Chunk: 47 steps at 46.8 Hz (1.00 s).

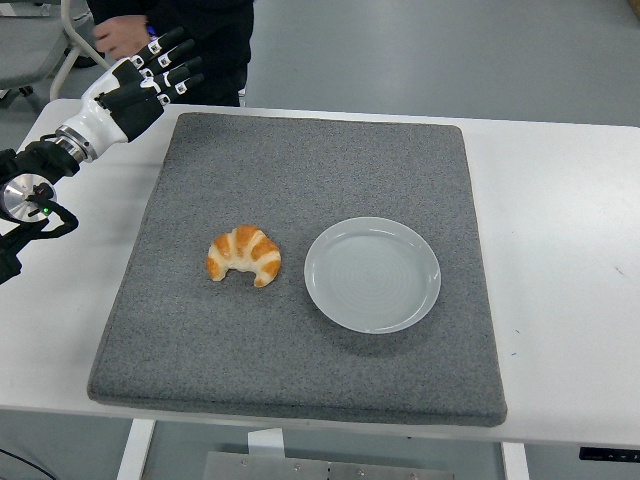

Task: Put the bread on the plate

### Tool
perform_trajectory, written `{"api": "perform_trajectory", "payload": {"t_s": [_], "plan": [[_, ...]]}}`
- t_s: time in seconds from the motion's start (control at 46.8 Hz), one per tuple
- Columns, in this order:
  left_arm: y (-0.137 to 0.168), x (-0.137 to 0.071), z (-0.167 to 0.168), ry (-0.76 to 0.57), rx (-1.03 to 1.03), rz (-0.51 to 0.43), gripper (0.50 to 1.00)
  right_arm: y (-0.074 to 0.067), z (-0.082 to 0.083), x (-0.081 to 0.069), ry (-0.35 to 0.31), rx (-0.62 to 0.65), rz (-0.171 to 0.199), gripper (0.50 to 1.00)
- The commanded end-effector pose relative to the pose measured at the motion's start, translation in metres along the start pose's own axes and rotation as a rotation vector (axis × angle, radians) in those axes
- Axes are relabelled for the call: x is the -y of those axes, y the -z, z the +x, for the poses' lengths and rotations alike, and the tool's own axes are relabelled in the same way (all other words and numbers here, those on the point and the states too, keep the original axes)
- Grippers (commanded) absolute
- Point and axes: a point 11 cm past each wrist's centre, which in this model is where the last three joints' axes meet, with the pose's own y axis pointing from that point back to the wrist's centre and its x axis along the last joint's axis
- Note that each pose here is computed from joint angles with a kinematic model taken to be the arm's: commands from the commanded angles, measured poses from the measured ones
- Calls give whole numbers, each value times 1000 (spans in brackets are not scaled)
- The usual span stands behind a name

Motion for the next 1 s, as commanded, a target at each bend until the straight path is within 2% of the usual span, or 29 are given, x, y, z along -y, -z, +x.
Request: {"api": "perform_trajectory", "payload": {"t_s": [0.0, 0.363, 0.812, 0.983], "plan": [[0, 0, 0, -1, 0, 0, 990, 0, 0, 0, -1, 0, 0, 930], [1, 0, 0, 0, -2, 0, 990, 0, 0, 0, 1, 0, 0, 930], [36, 3, 10, -68, -47, 12, 988, 0, 0, 0, 1, 0, 0, 930], [34, 2, 13, -83, -57, -7, 988, 0, 0, 0, 2, 0, 0, 930]]}}
